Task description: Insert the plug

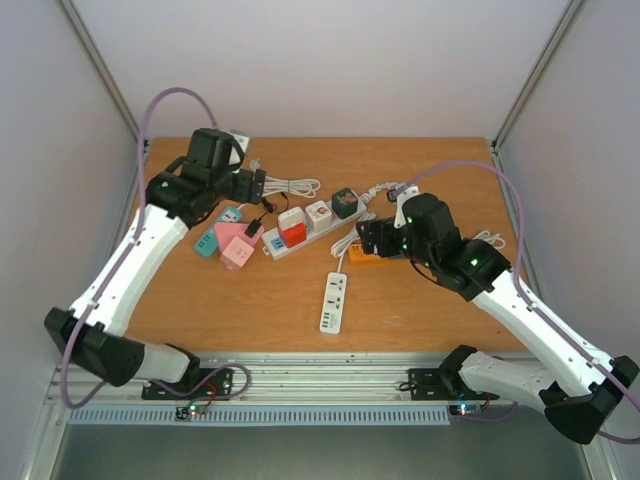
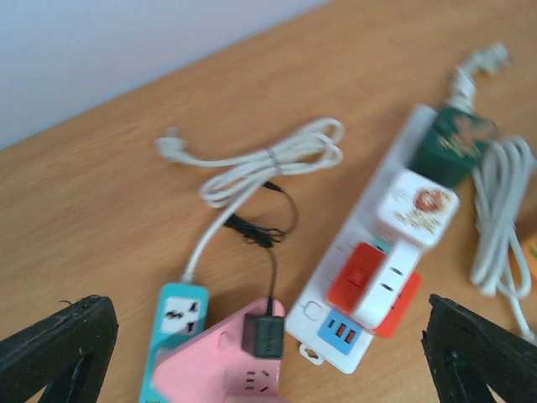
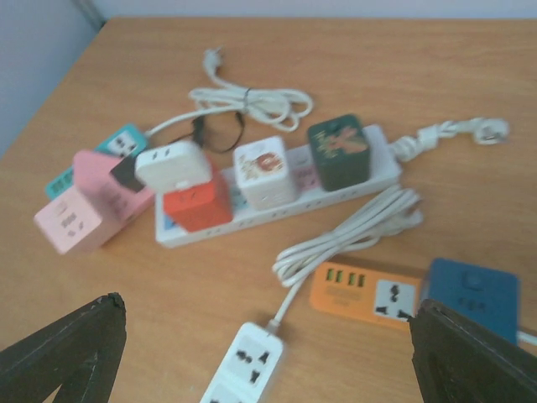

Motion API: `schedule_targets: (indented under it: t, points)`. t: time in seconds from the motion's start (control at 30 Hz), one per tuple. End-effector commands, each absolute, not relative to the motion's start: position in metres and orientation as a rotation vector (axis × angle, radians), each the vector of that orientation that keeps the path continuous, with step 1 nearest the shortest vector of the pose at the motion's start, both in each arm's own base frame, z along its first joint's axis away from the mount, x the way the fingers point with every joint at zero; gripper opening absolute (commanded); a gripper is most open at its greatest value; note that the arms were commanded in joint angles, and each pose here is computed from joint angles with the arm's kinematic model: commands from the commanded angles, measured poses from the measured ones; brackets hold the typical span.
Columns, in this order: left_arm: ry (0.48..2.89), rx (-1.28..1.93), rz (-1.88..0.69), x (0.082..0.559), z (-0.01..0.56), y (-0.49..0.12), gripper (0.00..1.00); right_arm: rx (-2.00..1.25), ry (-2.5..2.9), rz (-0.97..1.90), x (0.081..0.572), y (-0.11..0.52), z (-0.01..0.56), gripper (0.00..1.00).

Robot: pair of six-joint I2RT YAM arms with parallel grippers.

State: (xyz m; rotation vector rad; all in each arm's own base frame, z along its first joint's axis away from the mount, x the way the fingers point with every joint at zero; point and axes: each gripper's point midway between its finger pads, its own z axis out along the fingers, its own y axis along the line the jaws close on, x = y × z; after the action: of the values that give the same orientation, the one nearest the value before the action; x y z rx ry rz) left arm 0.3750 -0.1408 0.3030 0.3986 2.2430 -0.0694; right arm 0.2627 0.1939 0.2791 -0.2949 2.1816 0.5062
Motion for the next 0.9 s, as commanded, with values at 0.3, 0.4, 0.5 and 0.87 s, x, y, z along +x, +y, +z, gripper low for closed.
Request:
schedule_targets:
  t: [0.3,0.4,0.5,0.87]
  points:
    - [2.208,-0.02,-0.18,0.265,0.309,-0.077,0.99,0.089,2.242,0.08,0.279,0.112,0.282,0.94]
    - [2.132,-0.119,-0.072,0.249,0.311,-0.046,0.99,0.157,2.235,0.006,0.272,0.087,0.284,0.95]
    - [2.057,-0.233,0.002,0.232,0.319,-0.019,0.99,0.256,2.139,-0.102,0.261,0.05,0.302,0.96]
    - [1.839,-0.19,-0.141,0.195,0.359,-0.013,0.99,0.397,1.864,-0.061,0.207,-0.008,0.358,0.98]
